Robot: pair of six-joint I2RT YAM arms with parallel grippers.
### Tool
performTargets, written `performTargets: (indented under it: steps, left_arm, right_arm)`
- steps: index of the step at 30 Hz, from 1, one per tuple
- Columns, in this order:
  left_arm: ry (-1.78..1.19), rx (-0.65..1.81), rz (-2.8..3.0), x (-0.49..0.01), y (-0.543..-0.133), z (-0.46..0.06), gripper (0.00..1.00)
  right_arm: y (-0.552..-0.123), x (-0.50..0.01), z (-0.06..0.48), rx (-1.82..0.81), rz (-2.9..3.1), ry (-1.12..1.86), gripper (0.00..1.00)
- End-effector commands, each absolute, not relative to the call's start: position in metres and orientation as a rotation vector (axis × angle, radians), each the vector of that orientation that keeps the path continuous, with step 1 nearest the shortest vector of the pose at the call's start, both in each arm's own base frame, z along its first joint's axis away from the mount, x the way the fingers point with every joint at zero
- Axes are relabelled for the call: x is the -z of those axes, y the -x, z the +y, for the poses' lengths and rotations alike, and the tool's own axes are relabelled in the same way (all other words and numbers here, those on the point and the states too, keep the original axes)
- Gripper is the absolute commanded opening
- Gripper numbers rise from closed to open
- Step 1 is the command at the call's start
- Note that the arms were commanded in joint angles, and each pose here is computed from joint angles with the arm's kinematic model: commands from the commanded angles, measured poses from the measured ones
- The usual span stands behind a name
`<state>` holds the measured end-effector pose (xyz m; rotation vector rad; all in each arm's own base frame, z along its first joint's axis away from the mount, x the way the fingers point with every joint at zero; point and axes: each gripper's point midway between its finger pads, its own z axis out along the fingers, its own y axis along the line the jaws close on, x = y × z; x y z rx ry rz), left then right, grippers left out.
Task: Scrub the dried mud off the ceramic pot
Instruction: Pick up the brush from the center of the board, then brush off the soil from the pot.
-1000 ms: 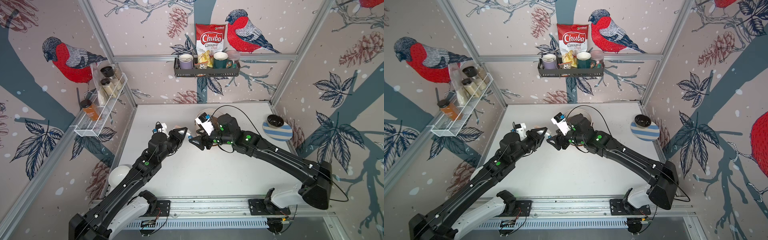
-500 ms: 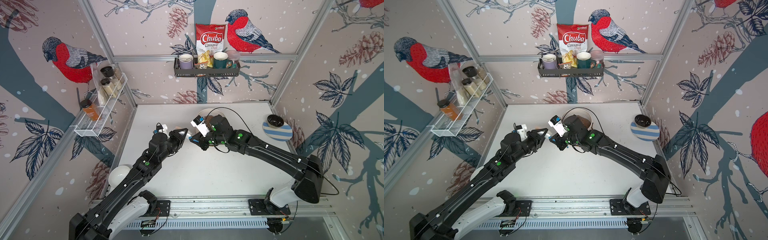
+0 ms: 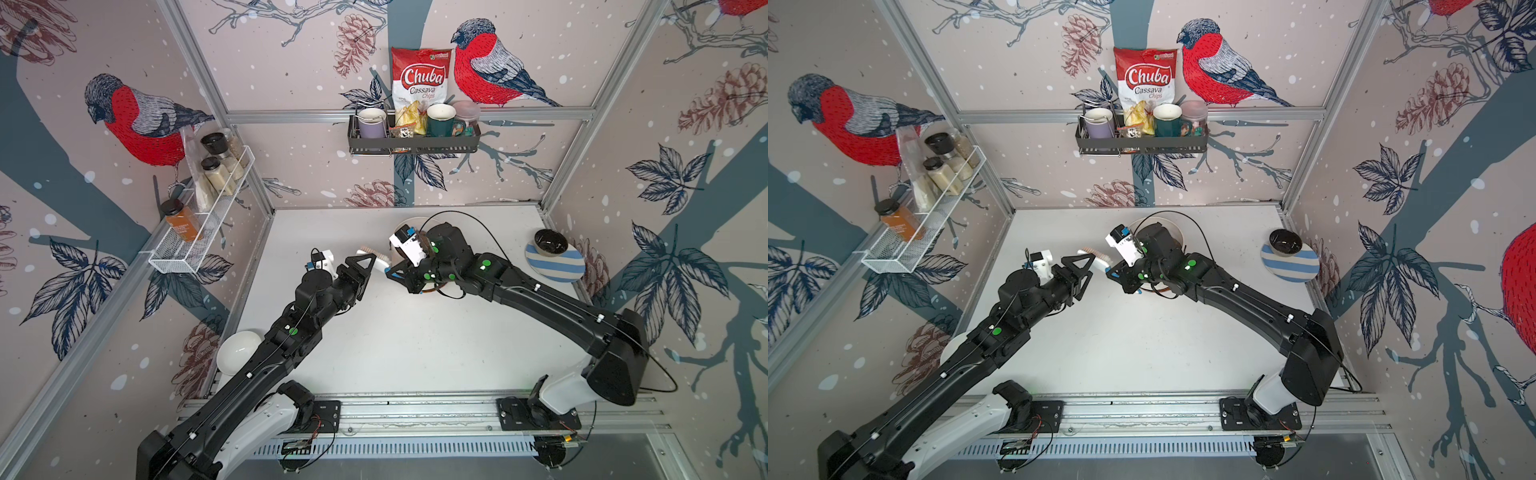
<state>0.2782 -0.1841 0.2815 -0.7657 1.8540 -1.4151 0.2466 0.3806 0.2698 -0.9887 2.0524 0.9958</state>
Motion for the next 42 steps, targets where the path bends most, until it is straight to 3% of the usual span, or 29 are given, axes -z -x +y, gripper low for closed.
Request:
performTargets:
  steps: [1, 15, 18, 24, 28, 35, 42]
  left_arm:
    - [0.717, 1.397, 1.827, -0.286, -0.278, -0.181, 0.74]
    - [0.608, 1.533, 1.929, -0.296, -0.283, -0.219, 0.86]
    - [0.568, 1.475, 1.953, -0.292, -0.28, -0.215, 0.94]
    - [0.349, 1.032, 2.122, -0.27, -0.271, -0.184, 0.96]
    - [0.125, 0.675, 2.27, -0.251, -0.27, -0.163, 0.96]
    - [-0.262, 0.39, 2.342, -0.229, -0.293, -0.167, 0.96]
    - [-0.492, 0.202, 2.217, -0.206, -0.316, -0.166, 0.96]
  right_arm:
    - [-0.239, -0.279, 0.372, -1.147, 2.087, 0.948, 0.0]
    - [-0.235, -0.28, 0.365, -1.229, 2.139, 0.929, 0.0]
    - [-0.236, -0.278, 0.355, -1.188, 2.177, 0.942, 0.0]
    - [-0.221, -0.269, 0.317, -1.061, 2.284, 1.02, 0.0]
    - [-0.214, -0.241, 0.276, -0.798, 2.382, 1.057, 0.0]
    - [-0.221, -0.212, 0.219, -0.399, 2.385, 1.071, 0.0]
    - [-0.212, -0.201, 0.234, -0.454, 2.391, 1.223, 0.0]
